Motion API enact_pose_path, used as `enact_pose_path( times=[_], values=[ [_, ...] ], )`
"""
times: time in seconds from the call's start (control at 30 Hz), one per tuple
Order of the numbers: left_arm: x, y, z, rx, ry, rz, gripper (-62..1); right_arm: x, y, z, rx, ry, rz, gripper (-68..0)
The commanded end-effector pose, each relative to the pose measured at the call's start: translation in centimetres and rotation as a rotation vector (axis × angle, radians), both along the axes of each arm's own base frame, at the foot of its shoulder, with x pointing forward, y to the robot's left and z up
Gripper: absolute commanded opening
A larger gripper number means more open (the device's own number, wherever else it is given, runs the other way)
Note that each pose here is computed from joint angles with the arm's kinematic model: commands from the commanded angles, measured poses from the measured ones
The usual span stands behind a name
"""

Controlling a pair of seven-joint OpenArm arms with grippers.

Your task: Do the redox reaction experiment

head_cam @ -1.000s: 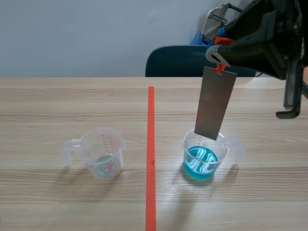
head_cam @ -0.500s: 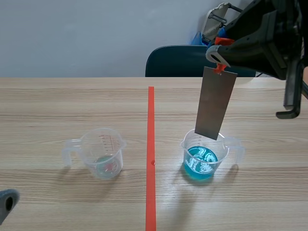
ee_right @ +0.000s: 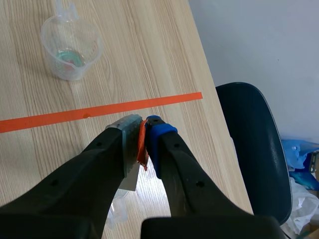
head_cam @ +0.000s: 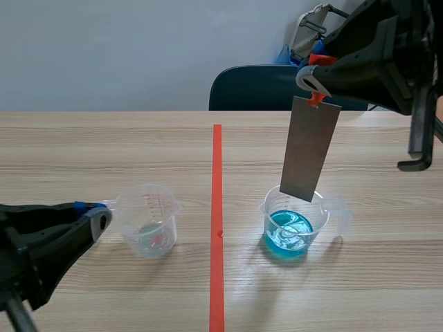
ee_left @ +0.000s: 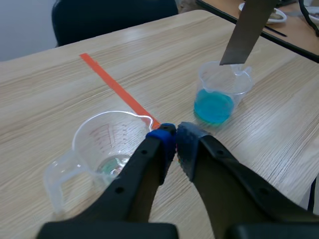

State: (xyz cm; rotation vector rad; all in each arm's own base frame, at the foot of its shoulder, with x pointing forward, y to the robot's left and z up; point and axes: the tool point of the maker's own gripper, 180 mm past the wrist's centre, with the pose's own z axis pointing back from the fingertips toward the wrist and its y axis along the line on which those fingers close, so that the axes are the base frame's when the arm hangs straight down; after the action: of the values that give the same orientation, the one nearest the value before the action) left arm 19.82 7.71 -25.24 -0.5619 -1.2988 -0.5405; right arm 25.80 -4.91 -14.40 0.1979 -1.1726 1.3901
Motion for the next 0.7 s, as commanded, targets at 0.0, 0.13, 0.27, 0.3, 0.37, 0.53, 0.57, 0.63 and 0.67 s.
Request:
enact_pose_path(
  times=[0.0, 0.13, 0.27, 0.3, 0.37, 0.53, 0.57, 0.63, 0.67],
  values=[
    [0.7, -0.7, 0.4, -0.016, -0.031, -0.005, -58.2, 0.2, 0.1, 1.0, 0.014, -0.032, 0.004, -66.9],
    [2.0, -2.3, -0.7, -0.031, -0.038, -0.024, -58.3, 0.2, 0.1, 0.9, 0.012, -0.031, 0.002, -66.9],
    [3.6, -3.7, -1.9, -0.041, -0.038, -0.035, -58.3, 0.2, 0.1, 0.9, 0.011, -0.031, 0.002, -66.9],
    [3.9, -4.1, -2.2, -0.043, -0.037, -0.043, -58.3, 0.2, 0.1, 0.9, 0.012, -0.031, 0.002, -66.9],
    [4.5, -5.0, -2.7, -0.049, -0.035, -0.055, -58.3, 0.2, 0.1, 0.9, 0.012, -0.031, 0.002, -66.9],
    [5.9, -7.2, -3.8, -0.064, -0.030, -0.092, -58.3, 0.2, 0.1, 0.9, 0.012, -0.031, 0.002, -66.9],
    [6.1, -7.6, -3.9, -0.065, -0.030, -0.098, -58.3, 0.2, 0.1, 0.9, 0.012, -0.031, 0.002, -66.9],
    [6.7, -8.4, -4.3, -0.063, -0.025, -0.104, -58.3, 0.2, 0.1, 0.9, 0.012, -0.031, 0.002, -66.9],
    [7.2, -8.7, -4.4, -0.060, -0.026, -0.098, -58.3, 0.2, 0.1, 0.9, 0.012, -0.031, 0.002, -66.9]
  ],
)
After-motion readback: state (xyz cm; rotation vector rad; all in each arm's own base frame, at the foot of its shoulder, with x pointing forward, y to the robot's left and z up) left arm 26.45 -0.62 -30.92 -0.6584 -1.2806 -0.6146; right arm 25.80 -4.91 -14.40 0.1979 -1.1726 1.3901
